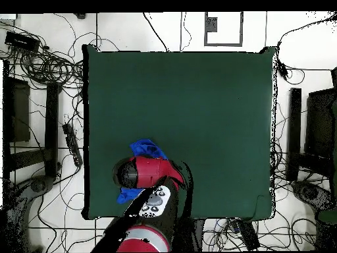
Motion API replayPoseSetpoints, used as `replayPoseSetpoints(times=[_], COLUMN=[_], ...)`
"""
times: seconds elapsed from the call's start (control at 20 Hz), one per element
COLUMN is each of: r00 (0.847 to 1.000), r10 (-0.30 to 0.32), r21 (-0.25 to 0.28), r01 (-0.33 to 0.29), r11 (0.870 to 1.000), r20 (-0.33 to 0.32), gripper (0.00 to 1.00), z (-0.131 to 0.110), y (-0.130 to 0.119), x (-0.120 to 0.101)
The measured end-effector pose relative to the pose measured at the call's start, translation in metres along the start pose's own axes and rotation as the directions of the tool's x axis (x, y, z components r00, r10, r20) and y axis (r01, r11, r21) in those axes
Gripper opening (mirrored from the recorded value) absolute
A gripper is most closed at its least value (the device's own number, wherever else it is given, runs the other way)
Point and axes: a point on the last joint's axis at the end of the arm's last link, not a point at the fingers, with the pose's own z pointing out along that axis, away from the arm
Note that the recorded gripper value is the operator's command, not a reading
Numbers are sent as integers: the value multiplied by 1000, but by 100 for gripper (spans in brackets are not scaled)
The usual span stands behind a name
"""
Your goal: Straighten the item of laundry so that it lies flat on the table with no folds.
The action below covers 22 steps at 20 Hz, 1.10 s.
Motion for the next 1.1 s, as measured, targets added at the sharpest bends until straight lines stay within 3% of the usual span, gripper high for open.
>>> replayPoseSetpoints(times=[0.55, 0.75, 0.95, 1.0, 1.1], r00=[1000, 1000, 997, 995, 992], r10=[19, 5, -40, -54, -65], r21=[17, 88, 275, 342, 410], r01=[-19, -7, 22, 23, 15], r11=[1000, 996, 961, 939, 912], r20=[3, 23, 62, 82, 107], gripper=[0, 0, 0, 0, 0], z=[4, 0, -11, -18, -26], y=[-5, -12, -22, -24, -25], x=[-6, -10, -15, -18, -22])
